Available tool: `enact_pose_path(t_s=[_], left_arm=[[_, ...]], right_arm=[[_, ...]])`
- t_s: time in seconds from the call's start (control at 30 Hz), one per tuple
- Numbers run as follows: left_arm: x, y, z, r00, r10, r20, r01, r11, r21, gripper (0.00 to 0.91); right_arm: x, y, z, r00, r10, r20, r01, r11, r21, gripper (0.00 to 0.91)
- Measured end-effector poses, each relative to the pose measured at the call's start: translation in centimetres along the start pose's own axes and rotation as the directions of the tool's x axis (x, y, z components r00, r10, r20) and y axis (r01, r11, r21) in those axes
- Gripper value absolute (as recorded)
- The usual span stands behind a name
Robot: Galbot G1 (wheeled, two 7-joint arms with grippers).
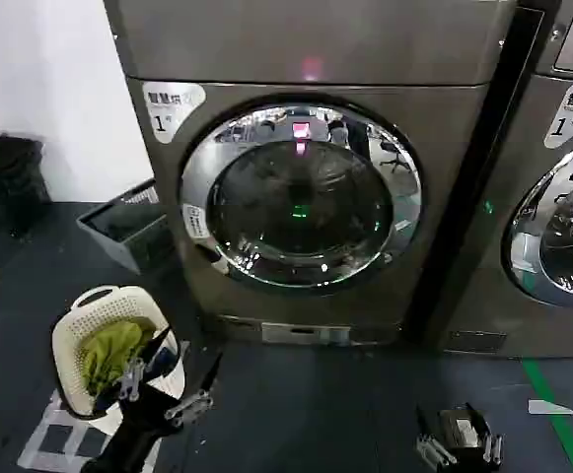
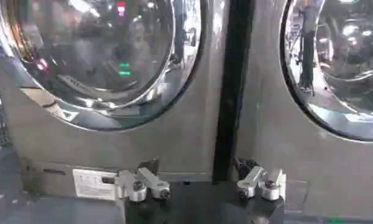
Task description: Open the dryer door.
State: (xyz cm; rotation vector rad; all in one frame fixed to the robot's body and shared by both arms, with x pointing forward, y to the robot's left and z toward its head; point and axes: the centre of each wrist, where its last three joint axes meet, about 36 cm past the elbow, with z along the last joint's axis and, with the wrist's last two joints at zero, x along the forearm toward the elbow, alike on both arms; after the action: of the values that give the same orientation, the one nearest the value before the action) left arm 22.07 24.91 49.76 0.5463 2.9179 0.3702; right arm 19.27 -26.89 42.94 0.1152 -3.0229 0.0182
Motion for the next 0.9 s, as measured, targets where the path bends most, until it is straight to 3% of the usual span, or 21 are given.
enact_pose_path(t_s=[0.27,0.9], left_arm=[[0.1,-0.1,-0.3,1.0,0.001,0.002,-0.001,1.0,0.003,0.907],[0.3,-0.1,-0.8,1.0,-0.011,0.003,0.011,1.0,-0.004,0.907]], right_arm=[[-3.8,-1.0,-1.0,0.979,-0.175,0.099,0.176,0.984,0.005,0.907],[-14.4,-3.1,-5.6,0.863,-0.461,0.205,0.449,0.887,0.108,0.907]])
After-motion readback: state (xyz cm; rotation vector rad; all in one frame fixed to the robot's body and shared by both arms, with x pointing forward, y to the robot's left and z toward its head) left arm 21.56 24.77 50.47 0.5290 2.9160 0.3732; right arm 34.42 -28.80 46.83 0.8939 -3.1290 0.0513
